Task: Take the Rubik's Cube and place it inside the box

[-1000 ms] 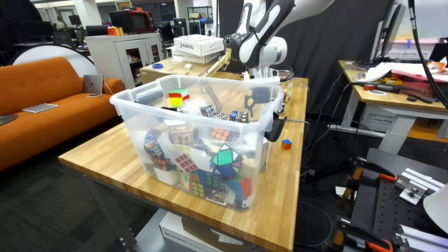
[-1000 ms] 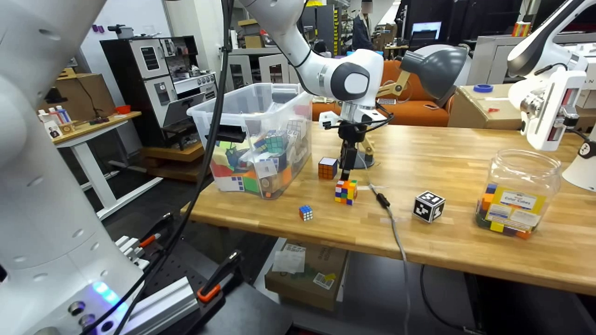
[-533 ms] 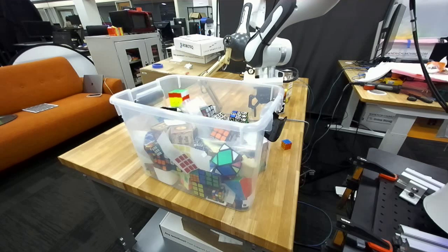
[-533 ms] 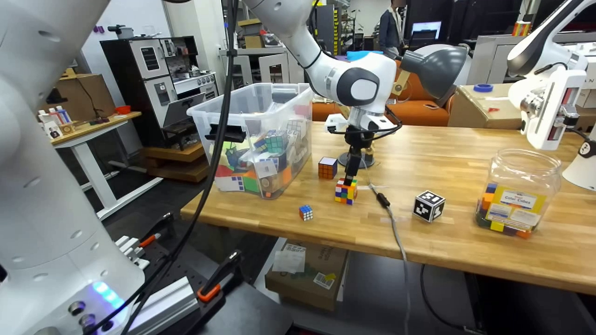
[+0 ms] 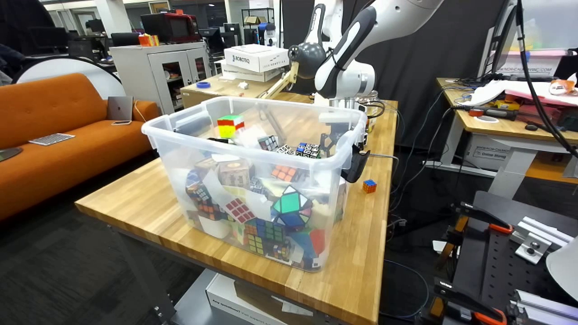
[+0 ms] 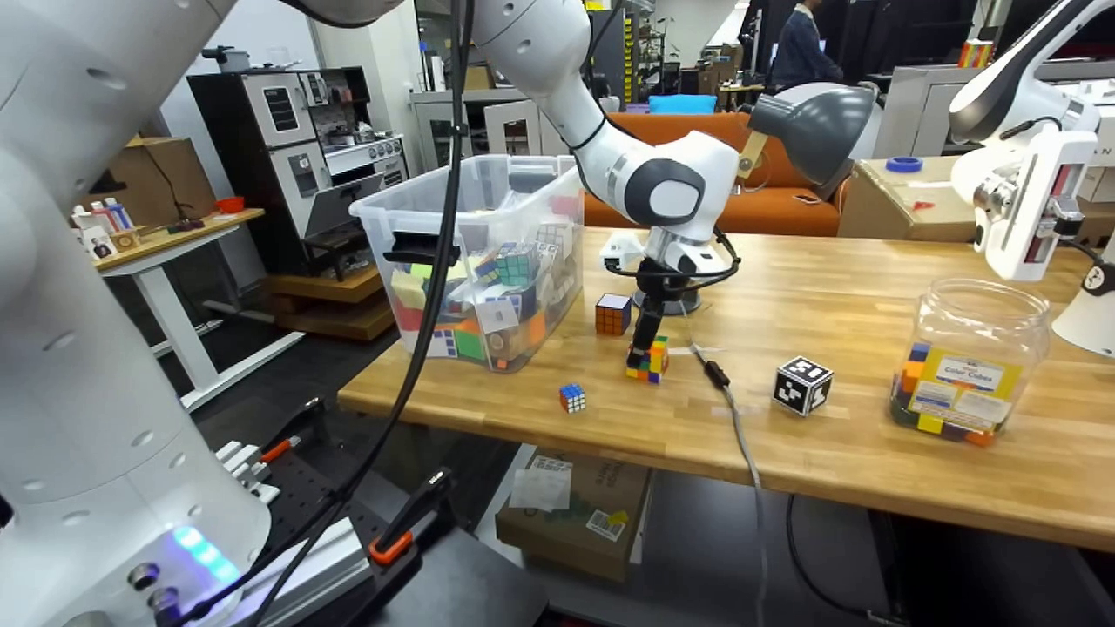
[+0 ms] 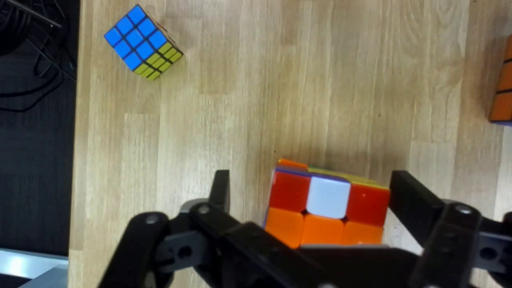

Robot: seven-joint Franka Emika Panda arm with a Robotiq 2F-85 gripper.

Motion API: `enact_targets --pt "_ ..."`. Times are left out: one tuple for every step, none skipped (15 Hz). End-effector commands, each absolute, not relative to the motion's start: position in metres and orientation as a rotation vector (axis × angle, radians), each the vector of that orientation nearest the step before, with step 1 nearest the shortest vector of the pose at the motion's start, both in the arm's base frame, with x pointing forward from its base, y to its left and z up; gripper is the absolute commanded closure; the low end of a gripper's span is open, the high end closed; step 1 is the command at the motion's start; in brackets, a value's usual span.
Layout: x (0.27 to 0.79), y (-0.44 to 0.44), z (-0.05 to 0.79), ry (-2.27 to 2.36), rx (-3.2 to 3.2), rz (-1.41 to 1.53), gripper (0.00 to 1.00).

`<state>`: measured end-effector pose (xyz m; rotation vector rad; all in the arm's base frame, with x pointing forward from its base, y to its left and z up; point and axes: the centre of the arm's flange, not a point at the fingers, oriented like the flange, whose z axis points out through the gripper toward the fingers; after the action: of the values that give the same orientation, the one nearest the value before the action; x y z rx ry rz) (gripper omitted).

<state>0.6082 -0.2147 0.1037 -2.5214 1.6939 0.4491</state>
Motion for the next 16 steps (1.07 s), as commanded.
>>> enact_targets --pt "0.615 -0.214 0.095 1.711 -2.508 0.450 0.00" --pt "0.616 -0.214 0.093 1.714 -2.512 0.451 0.00" --pt "0.616 -0.215 0.091 1.716 -2.513 0.456 0.00" --pt "0.616 -0.216 0.088 1.719 -2.516 0.458 0.00" --pt "0.616 -0.216 0.085 1.719 -2.521 0.464 0.00" --pt "0.617 -0.217 0.083 1.715 -2.526 0.471 0.00" --pt "0.618 -0.217 0.081 1.710 -2.533 0.475 0.00" --pt "0.619 -0.217 0.079 1.705 -2.540 0.475 0.00" --pt "0.620 -0.216 0.078 1.699 -2.546 0.477 0.00" --pt "0.622 -0.215 0.078 1.693 -2.552 0.475 0.00" --pt "0.624 -0.215 0.079 1.689 -2.558 0.468 0.00" --pt "0.626 -0.215 0.081 1.684 -2.564 0.460 0.00" --pt "0.628 -0.216 0.082 1.682 -2.568 0.452 0.00" --pt "0.630 -0.216 0.085 1.680 -2.571 0.445 0.00" --pt "0.631 -0.218 0.087 1.680 -2.571 0.438 0.00" --pt "0.632 -0.220 0.088 1.680 -2.571 0.434 0.00"
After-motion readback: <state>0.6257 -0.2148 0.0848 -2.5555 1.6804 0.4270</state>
